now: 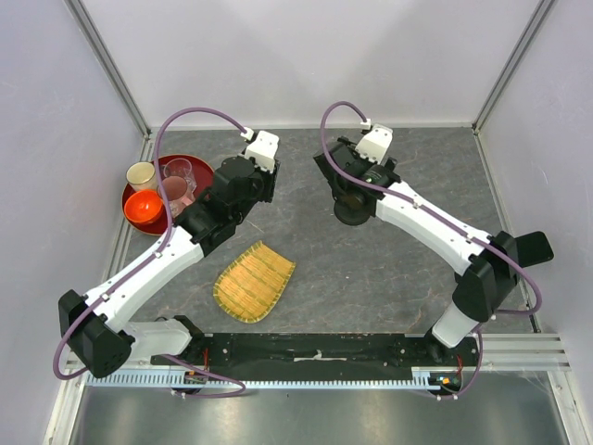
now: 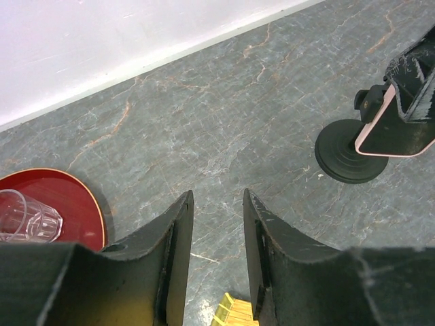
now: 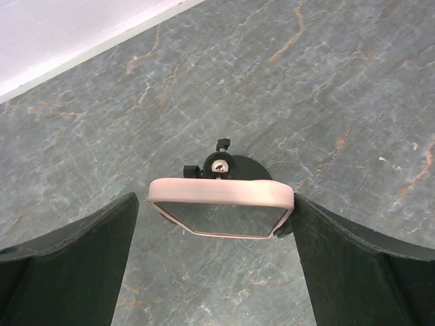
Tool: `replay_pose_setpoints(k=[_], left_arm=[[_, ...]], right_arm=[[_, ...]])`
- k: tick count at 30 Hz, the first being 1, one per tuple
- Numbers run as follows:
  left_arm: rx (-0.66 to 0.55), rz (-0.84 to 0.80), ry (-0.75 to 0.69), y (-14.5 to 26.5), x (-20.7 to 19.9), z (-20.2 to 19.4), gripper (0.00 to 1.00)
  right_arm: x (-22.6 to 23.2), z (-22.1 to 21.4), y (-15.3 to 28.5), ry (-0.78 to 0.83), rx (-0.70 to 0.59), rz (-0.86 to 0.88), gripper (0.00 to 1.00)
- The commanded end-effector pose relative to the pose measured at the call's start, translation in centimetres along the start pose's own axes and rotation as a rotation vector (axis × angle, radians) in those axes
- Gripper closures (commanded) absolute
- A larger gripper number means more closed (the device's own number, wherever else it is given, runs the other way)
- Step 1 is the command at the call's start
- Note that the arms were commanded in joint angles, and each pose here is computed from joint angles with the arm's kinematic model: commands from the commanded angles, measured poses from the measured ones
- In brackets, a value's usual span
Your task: Place the phone on the phone stand
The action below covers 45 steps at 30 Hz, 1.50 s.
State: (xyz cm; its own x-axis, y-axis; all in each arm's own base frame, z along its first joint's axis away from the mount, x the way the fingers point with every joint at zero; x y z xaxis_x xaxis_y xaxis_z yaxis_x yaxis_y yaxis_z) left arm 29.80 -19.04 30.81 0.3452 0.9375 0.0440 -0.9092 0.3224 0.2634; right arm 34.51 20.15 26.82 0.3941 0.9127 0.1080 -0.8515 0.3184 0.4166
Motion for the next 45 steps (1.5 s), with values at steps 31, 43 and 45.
replay_pose_setpoints(k=[31, 43, 45], left_arm=[[-0.097, -0.041, 0.062, 1.3, -0.2, 3.2, 0.60], [-0.042, -0.575, 0.043, 1.0, -7.3, 2.1, 0.57], [-0.015, -0.728, 0.052, 1.2, -9.2, 1.5, 0.57]], right_arm=[[-2.1, 3.3, 1.0, 0.102, -0.086, -0.179, 0.73], [-6.7, 6.8, 0.4, 0.201, -0.028, 0.442, 0.02], [-8.4, 6.4, 0.0, 0.178, -0.018, 0.496, 0.02]])
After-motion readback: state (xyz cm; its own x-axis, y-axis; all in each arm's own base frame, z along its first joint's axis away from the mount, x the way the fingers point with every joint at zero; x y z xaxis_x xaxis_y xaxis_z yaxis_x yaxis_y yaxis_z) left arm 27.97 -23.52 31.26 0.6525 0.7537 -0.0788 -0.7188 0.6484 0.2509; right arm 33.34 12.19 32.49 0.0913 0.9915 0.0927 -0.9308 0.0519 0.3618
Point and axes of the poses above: each gripper's point midway between its finger pads, its own y axis back along the fingers, its own x axis along the line the jaws close on, z = x × y, the point moved 5 cm from there along y, back along the fingers, and after that the axes turned 5 degrees about y, right-handed, at the moved point
